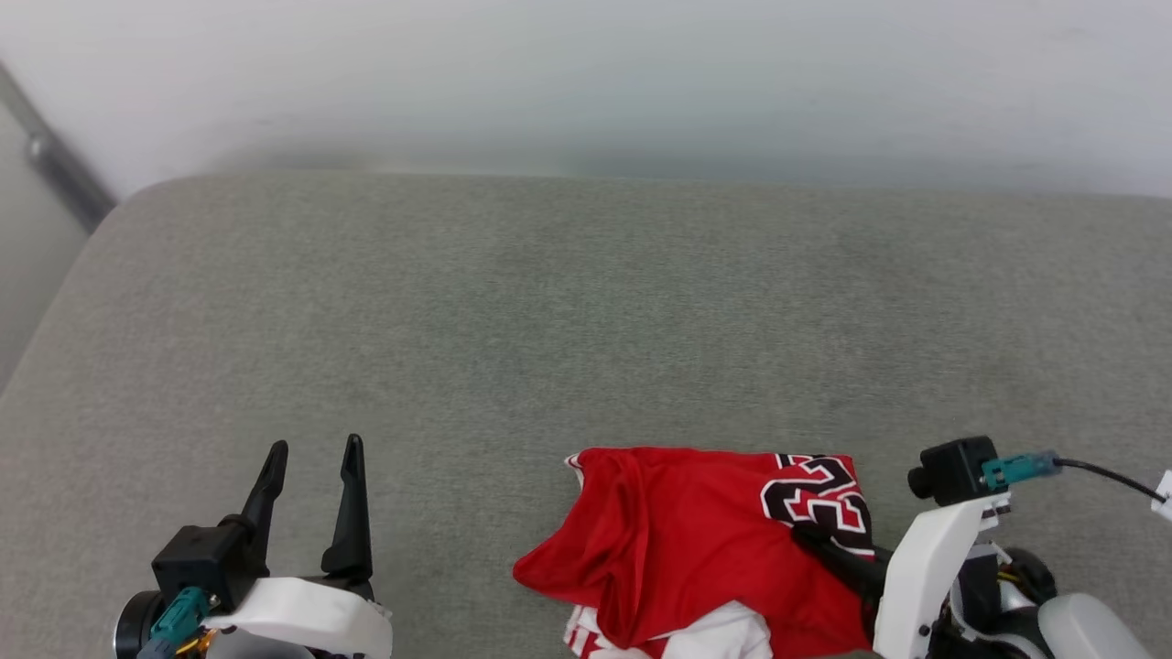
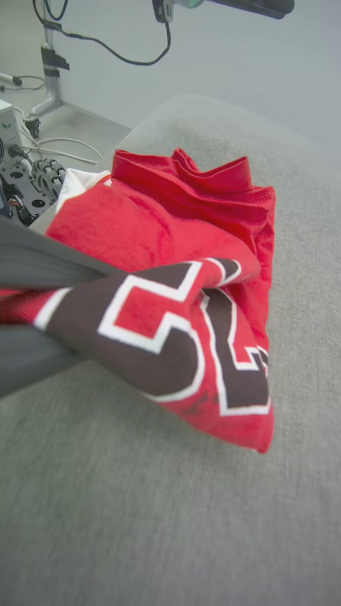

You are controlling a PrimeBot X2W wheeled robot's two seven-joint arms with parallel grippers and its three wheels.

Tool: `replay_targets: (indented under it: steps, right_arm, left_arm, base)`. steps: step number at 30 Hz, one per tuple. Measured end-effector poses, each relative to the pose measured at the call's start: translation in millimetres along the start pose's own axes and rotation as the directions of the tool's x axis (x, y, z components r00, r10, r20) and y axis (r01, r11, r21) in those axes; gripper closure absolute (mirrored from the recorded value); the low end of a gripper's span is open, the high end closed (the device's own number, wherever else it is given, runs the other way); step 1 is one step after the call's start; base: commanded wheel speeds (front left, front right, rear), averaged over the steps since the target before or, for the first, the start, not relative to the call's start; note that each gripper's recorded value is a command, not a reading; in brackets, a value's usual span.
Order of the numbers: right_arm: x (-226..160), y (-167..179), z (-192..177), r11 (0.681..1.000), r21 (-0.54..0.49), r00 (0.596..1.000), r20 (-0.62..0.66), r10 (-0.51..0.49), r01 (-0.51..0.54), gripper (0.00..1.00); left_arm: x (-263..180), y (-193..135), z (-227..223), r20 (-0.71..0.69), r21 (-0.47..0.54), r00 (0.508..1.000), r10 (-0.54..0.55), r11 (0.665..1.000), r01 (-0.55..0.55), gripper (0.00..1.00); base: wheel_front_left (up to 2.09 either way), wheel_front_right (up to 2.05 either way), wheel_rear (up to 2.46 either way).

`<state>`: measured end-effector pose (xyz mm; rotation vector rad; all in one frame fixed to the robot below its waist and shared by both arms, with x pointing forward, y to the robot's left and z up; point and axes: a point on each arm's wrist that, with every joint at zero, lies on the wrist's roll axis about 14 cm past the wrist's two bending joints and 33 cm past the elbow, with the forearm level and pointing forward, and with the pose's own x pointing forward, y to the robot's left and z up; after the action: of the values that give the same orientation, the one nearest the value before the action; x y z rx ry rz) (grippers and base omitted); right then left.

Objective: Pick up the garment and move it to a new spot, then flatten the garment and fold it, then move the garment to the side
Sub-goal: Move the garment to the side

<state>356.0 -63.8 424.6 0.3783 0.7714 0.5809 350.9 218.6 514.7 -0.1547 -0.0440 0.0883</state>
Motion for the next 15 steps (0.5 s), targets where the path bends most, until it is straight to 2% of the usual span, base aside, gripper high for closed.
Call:
replay_targets:
  steps: [2,5,6,9,15]
  right_arm:
    - [-13.4,-9.0,13.2,0.995,-0.092,0.999,0.019,-0.045,0.047,1.0]
    - [-37.5,-27.6,32.0,0.967,-0.214,0.99,0.043,-0.134,0.14,1.0]
    - [-37.5,-27.6,32.0,0.967,-0.214,0.99,0.043,-0.134,0.14,1.0]
    - [-61.8,-47.9,46.9,0.934,-0.268,0.972,0.07,-0.223,0.234,1.0]
    - [-105.4,-101.9,46.9,0.886,-0.218,0.912,0.079,-0.402,0.409,1.0]
  left_arm:
    - [3.0,-11.1,-0.5,0.001,-0.002,0.999,-0.035,0.999,0.035,0.0]
    - [13.0,-32.5,1.2,0.011,-0.009,0.995,-0.1,0.995,0.101,0.0]
    - [13.0,-32.5,1.2,0.011,-0.009,0.995,-0.1,0.995,0.101,0.0]
    - [24.9,-58.7,-0.8,0.014,-0.019,0.984,-0.179,0.984,0.179,0.0]
    - [53.0,-122.9,-1.1,0.043,-0.038,0.932,-0.36,0.931,0.362,0.0]
  base:
    - [0.0,0.0,0.0]
    - [0.0,0.0,0.0]
    - [0.0,0.0,0.0]
    - [0.0,0.0,0.0]
    - [0.0,0.0,0.0]
